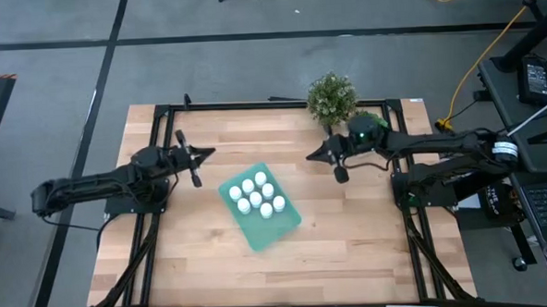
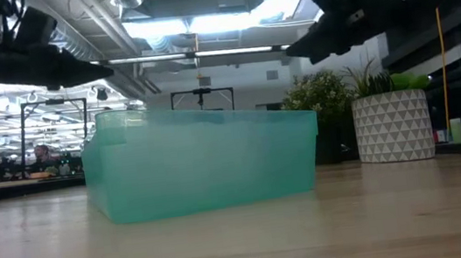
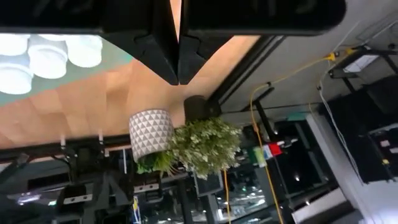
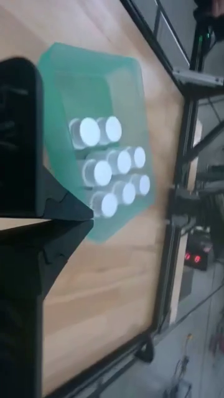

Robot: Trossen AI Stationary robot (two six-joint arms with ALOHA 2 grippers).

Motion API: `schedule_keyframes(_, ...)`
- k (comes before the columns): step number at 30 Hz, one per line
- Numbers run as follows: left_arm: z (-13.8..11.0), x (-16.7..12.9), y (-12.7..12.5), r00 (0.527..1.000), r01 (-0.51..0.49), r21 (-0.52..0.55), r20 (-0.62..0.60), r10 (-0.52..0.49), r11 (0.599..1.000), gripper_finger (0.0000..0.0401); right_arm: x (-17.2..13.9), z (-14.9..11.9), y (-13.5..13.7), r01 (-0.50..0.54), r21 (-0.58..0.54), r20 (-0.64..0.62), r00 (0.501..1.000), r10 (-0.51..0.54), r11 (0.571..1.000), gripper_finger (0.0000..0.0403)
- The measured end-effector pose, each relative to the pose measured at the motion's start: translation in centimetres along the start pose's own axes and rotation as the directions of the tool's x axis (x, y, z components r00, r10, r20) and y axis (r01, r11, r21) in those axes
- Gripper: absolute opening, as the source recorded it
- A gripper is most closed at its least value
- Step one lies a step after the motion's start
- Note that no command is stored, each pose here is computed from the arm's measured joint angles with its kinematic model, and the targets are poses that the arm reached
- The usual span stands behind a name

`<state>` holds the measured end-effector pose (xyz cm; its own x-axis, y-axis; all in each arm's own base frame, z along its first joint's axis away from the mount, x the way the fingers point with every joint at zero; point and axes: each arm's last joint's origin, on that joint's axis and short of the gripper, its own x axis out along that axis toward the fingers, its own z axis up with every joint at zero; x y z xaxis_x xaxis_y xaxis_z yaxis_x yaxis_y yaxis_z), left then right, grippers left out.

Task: Pick and place pill bottles into a basket
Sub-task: Return to Home Position

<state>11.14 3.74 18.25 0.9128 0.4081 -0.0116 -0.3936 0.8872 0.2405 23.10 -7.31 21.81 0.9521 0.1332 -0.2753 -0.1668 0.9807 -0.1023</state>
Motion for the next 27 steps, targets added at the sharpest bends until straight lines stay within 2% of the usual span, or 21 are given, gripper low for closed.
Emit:
schedule_keyframes(3,0.1,-0.3,0.2,1.000,-0.012,0.007,0.010,0.012,1.000,0.0001,-1.3,0.5,-0.3,0.026,-0.007,0.006,1.000,-0.026,1.000,0.0009)
schedule_keyframes(8,0.1,-0.7,0.4,0.999,-0.038,0.005,0.016,0.038,0.999,0.0001,-2.9,1.2,-0.2,-0.009,-0.063,0.041,0.999,0.012,0.998,0.0009)
schedule_keyframes(12,0.2,-0.9,0.7,0.998,-0.059,0.011,0.034,0.059,0.998,0.0001,-3.9,1.5,-0.3,-0.018,-0.063,0.052,0.998,0.021,0.998,0.0009)
schedule_keyframes(20,0.2,-1.0,1.0,0.996,-0.089,0.011,0.027,0.088,0.996,0.0001,-5.5,-0.9,0.0,0.055,-0.069,0.092,0.995,-0.049,0.996,0.0009)
schedule_keyframes(27,0.0,-0.9,1.2,0.994,-0.103,-0.014,0.022,0.104,0.995,0.0001,-7.6,-1.8,0.8,0.117,-0.044,0.143,0.984,-0.110,0.992,0.0009)
